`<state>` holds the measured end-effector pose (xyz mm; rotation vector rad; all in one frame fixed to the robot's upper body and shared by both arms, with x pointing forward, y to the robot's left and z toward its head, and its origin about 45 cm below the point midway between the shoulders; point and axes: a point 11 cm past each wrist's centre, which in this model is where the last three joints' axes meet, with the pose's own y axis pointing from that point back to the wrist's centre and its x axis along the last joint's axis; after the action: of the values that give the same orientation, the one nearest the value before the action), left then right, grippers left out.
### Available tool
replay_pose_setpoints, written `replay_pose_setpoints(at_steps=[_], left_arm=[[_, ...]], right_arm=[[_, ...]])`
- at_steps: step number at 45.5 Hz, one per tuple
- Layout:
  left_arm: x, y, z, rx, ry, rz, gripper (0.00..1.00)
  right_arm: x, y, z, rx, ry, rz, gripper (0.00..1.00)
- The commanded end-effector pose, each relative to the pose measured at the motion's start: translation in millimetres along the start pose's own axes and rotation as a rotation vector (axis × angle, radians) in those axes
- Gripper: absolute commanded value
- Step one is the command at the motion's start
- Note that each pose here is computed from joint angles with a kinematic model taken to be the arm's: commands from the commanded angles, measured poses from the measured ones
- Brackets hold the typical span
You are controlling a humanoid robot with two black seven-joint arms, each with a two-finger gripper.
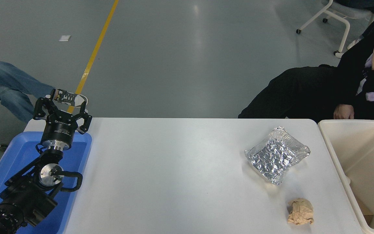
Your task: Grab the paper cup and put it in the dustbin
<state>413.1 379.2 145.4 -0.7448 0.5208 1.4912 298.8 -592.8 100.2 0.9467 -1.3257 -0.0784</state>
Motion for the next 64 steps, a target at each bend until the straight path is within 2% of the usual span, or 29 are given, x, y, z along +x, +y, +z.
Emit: replay_pose_setpoints(at_steps=[1, 4, 12, 18, 23, 32, 38, 51, 57, 64], left_arm=[[0, 0, 0, 0.000, 0.000, 0.000, 0.99], [0, 0, 0, 0.000, 0.000, 0.000, 0.99], [0, 0, 0, 0.000, 0.000, 0.000, 0.99], [0, 0, 0, 0.001, -0.001, -0.001, 0.99], [0, 0, 0, 0.001, -0.001, -0.001, 0.99], [0, 0, 0, 0.001, -0.001, -0.001, 0.99], [0, 0, 1, 0.000, -0.003, 0.000, 0.99], [0, 0, 0, 0.002, -0.002, -0.001, 0.99], [0, 0, 0, 0.001, -0.001, 0.000, 0.99], [0, 0, 0, 0.002, -0.002, -0.001, 0.99]], right_arm=[[15, 1, -1, 0.001, -0.033, 0.025, 0.93], [16, 2, 0, 0.000, -0.054, 0.015, 0.99], [23, 8, 0, 0.002, -0.094, -0.050, 1.00], [31, 28, -7, 0.024, -0.154, -0.154, 1.00], [19, 47, -24, 0.061, -0.179, -0.254, 1.00], [25, 70, -48, 0.101, -0.100, -0.323, 1.00], [65, 91, -57, 0.094, 0.047, -0.387, 1.00], [111, 179, -135, 0.263, 0.234, -0.750, 1.00], [143, 214, -178, 0.331, 0.315, -0.648, 1.00], [155, 250, -216, 0.349, 0.438, -0.563, 1.00]])
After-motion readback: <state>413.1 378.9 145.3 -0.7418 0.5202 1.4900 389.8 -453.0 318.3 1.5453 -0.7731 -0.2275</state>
